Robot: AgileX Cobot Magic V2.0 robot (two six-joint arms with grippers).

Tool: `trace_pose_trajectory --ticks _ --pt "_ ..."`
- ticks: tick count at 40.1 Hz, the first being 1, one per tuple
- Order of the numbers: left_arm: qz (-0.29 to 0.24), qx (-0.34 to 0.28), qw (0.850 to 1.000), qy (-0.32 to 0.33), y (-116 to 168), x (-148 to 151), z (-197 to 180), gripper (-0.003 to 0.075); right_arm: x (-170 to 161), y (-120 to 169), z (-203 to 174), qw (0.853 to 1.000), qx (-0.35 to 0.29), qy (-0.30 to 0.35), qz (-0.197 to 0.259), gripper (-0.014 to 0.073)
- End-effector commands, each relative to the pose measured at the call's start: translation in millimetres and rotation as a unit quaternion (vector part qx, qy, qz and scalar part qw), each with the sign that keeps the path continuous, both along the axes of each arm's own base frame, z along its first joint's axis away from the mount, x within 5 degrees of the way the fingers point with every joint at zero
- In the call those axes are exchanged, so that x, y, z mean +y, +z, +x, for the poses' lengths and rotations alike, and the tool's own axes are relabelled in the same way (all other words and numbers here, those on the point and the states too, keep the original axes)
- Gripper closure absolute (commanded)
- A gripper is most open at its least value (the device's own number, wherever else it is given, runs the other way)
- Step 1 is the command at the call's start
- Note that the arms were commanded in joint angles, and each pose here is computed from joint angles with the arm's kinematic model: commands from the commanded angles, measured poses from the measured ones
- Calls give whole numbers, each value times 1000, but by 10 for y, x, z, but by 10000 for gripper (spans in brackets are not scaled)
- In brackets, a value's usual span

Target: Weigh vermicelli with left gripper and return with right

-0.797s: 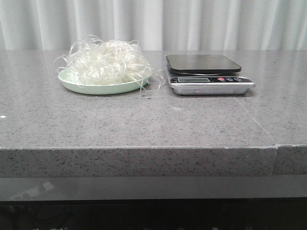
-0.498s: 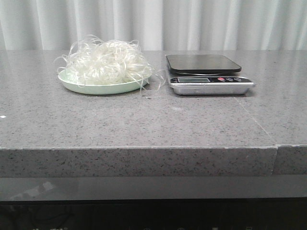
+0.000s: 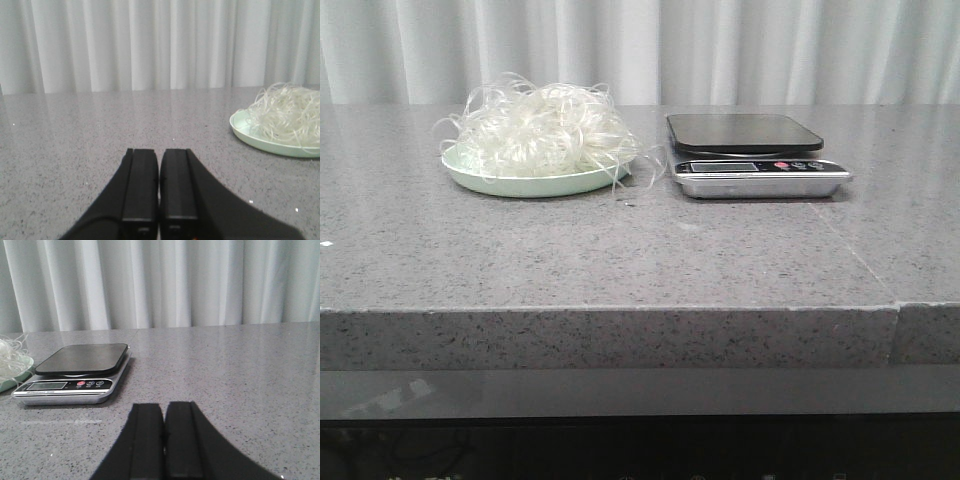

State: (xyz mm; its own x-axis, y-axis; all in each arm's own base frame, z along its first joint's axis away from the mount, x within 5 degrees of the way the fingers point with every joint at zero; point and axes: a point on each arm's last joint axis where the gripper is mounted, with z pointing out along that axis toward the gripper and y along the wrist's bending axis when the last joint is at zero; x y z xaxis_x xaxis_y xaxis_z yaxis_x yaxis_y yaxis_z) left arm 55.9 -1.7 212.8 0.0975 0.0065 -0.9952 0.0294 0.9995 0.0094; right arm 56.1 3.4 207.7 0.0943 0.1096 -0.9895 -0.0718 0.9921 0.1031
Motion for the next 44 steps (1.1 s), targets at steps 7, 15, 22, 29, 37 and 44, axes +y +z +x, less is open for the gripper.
trace_pose_trajectory --ticks 7,15,22,29,37,44 --pt "-15 -110 994 5 397 16 -106 564 -11 471 -118 996 -89 -4 -1 438" --pt "-14 -135 991 -2 961 8 -289 564 -11 961 -255 995 -97 1 -1 438" --pt "-11 -98 995 -10 1476 -7 -332 564 -2 1406 -220 998 -64 5 -4 438" --pt "-8 -45 999 -15 1871 -22 -170 564 18 1745 -24 1000 6 9 -10 438" --pt "-5 27 999 -18 1974 -38 128 564 44 1808 325 996 91 13 -15 438" --pt "-3 98 995 -21 1830 -48 351 564 60 1704 589 990 141 13 -17 438"
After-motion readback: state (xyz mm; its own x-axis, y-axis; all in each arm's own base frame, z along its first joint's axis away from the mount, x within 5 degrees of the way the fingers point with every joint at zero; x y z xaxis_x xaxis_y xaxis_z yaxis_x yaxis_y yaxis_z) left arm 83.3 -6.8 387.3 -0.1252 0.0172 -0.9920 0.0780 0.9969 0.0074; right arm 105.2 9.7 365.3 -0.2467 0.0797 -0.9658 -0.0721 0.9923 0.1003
